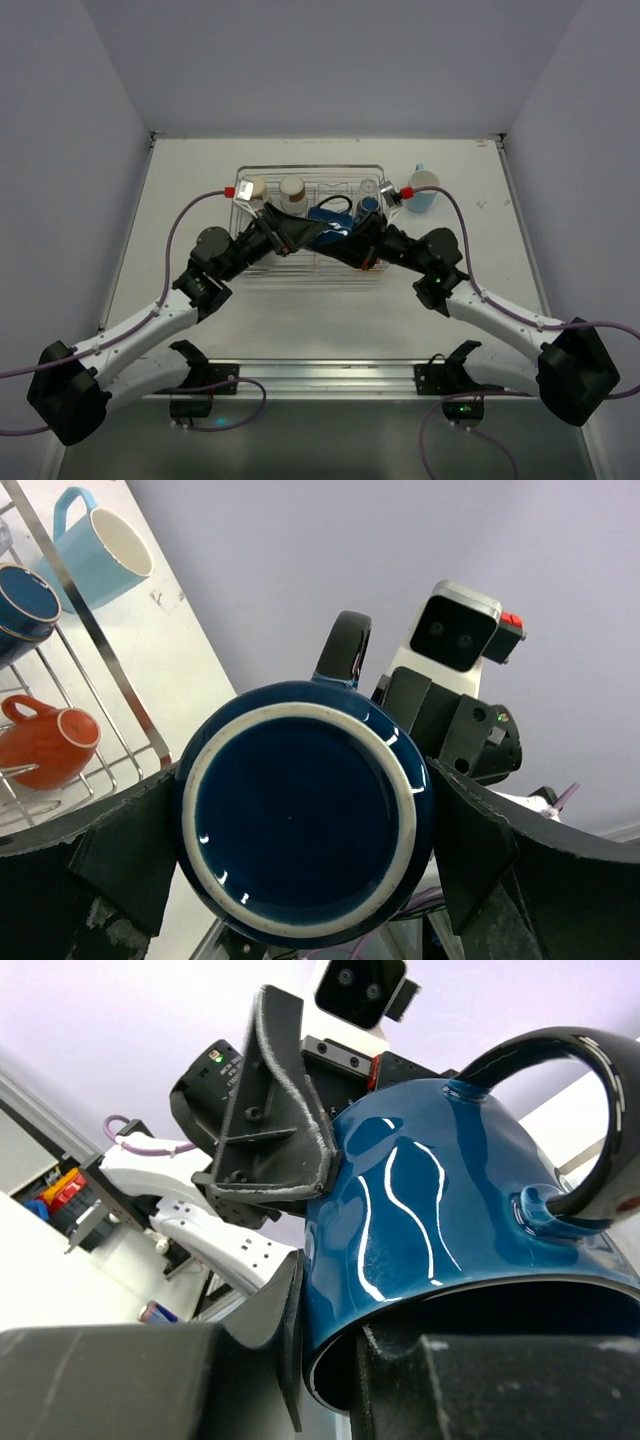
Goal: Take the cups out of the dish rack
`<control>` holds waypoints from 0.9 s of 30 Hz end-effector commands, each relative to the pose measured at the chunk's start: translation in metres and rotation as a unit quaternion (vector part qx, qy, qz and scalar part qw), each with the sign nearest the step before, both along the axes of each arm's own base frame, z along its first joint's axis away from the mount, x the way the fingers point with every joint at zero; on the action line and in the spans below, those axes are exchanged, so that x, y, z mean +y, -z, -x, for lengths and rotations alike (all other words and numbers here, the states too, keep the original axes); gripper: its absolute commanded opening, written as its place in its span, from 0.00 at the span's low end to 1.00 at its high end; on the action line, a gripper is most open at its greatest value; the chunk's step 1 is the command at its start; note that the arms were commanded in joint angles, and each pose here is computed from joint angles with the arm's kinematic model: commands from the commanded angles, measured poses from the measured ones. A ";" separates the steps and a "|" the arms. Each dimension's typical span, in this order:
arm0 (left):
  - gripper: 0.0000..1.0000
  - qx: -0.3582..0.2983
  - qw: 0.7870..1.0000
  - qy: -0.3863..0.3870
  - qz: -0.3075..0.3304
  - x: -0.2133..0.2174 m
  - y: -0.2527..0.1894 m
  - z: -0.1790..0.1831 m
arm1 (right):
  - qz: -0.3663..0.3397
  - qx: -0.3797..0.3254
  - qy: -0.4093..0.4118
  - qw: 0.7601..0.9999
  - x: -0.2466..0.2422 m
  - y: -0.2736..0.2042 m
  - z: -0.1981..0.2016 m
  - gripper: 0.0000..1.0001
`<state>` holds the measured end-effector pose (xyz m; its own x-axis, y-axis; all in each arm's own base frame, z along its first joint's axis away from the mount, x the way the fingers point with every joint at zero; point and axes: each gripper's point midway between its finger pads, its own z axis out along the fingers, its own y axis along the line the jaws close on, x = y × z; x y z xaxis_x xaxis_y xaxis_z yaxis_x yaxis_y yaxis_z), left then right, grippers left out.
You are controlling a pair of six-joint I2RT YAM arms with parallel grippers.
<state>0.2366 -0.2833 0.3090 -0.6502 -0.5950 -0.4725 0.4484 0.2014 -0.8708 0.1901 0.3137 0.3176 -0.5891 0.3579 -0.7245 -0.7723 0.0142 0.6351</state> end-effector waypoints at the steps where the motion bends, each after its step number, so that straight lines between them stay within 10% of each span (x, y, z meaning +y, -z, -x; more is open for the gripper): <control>1: 0.96 -0.105 0.994 -0.013 -0.029 0.009 -0.037 0.008 | -0.007 0.002 0.060 0.998 -0.013 -0.010 -0.013 0.00; 17: 1.00 -0.157 0.924 -0.127 -0.324 0.101 -0.009 0.022 | 0.148 0.050 0.244 0.957 -0.090 0.024 -0.061 0.00; 27: 1.00 -0.162 0.887 -0.119 -0.415 0.125 0.052 0.031 | 0.297 0.155 0.480 0.811 -0.226 0.055 -0.128 0.00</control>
<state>0.2035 -0.1713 0.2897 -0.2913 -0.1838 -0.9388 0.5278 0.7876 -0.3179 0.3051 0.1234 0.2484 -0.4946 0.4372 -0.7511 -0.1470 0.8097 0.5681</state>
